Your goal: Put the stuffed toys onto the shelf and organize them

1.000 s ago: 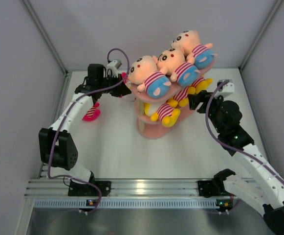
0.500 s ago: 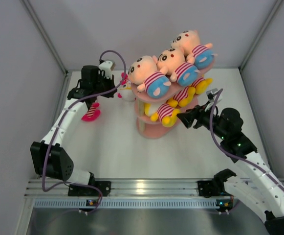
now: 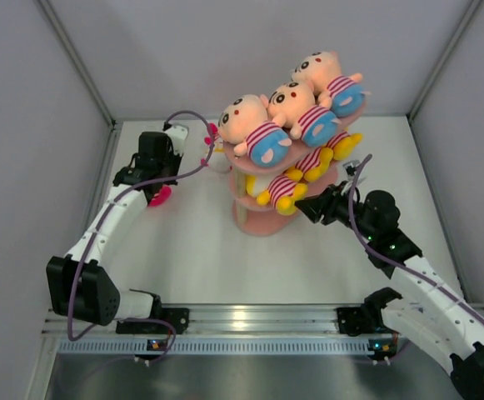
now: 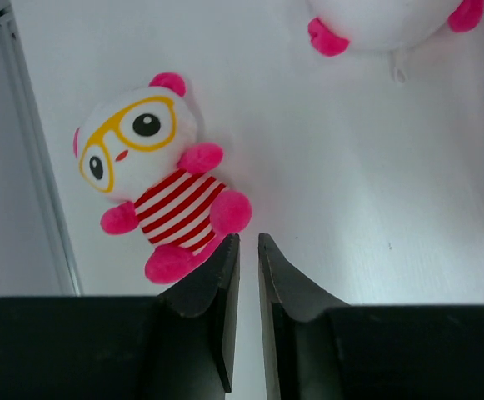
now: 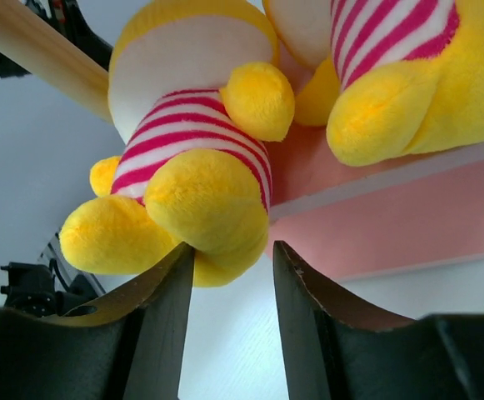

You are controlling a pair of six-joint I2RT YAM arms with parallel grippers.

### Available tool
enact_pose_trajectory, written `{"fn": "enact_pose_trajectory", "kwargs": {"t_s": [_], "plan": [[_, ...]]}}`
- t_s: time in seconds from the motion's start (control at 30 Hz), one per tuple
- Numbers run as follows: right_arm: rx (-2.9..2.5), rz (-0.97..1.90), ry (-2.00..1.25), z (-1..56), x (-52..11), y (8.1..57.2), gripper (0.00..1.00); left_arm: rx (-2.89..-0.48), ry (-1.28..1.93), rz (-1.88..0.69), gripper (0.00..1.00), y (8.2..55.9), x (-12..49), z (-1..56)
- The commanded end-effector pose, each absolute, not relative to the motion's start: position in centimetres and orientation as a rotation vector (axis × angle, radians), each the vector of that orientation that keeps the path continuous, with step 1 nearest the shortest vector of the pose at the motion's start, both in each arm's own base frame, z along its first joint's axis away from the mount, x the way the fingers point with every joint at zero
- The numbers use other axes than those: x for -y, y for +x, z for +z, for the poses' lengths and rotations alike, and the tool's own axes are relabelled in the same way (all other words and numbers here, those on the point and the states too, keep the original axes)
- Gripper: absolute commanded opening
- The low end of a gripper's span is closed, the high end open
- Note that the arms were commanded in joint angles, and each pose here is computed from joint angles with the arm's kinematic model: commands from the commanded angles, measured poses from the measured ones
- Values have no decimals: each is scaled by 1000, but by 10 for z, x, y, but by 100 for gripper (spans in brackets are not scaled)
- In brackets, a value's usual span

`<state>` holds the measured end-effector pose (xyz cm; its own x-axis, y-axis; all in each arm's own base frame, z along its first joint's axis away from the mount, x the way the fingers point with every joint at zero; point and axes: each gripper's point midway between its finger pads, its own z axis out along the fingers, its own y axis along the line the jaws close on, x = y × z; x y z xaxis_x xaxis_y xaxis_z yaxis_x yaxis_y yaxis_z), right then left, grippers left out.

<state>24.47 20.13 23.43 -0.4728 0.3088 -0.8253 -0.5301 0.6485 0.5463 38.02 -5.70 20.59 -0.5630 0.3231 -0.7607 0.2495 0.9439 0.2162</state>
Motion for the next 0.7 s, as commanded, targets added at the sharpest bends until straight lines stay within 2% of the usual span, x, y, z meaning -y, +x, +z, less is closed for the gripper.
{"fn": "enact_pose_trajectory", "kwargs": {"t_s": [0.0, 0.33, 0.47, 0.6, 0.67], "plan": [[-1633, 1064, -155, 278, -208, 251, 43, -2155, 394, 243, 21, 371, 35, 219], [-1637, 1097, -143, 277, -235, 262, 31, -2182, 399, 244, 24, 366, 33, 207], [-1638, 1094, -153, 279, -245, 262, 29, -2199, 397, 281, 32, 367, 27, 201], [-1646, 1063, -120, 277, -243, 270, 27, -2246, 403, 334, 46, 369, 18, 185], [-1655, 1056, -119, 276, -245, 273, 27, -2265, 388, 345, 49, 371, 12, 180]]}}
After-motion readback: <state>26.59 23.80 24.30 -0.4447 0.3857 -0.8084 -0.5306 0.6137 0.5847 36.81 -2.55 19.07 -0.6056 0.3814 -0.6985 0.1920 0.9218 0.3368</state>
